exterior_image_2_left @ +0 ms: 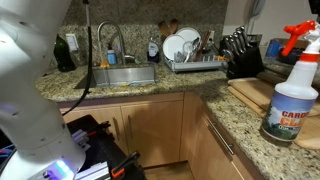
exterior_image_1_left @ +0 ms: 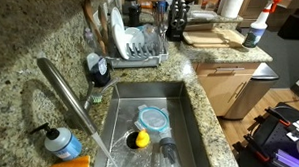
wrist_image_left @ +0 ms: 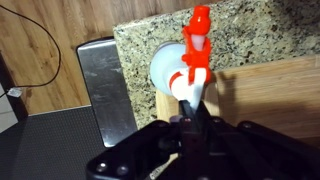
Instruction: Pick up the white bottle from the countertop and move it to the right.
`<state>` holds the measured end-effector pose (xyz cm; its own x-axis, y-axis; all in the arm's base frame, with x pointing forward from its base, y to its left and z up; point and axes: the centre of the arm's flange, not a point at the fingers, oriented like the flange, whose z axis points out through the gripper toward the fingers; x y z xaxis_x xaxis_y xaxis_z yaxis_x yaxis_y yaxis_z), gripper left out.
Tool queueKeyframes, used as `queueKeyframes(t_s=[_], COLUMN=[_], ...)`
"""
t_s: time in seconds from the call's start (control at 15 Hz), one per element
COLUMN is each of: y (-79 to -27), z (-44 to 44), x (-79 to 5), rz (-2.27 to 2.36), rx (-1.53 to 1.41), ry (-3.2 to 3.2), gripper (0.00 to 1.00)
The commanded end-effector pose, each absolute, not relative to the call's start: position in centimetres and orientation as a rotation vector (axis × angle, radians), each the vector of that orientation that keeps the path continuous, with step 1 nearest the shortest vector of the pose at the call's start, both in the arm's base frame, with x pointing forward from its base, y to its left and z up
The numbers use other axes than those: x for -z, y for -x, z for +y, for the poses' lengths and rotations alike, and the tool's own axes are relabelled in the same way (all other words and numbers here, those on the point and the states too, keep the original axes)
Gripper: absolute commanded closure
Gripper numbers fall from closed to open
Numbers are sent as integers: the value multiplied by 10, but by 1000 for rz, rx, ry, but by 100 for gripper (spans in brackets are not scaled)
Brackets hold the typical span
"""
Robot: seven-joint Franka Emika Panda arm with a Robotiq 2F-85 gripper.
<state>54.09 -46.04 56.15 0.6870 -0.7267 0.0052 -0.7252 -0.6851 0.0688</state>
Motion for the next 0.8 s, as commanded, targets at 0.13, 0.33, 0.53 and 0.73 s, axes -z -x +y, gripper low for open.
queueKeyframes(t_s=[0.13,0.33,0.53,0.73], y=[-530,-530,-530,-534], z=[-476,-482,-483,-479], x=[-534,-515,-518,-518], rz=[-1329,-1353,-1385,-1395], rx=[142,182,133,111], ry=[-2753,-2708,-2707,-2713], gripper=[98,98,98,97])
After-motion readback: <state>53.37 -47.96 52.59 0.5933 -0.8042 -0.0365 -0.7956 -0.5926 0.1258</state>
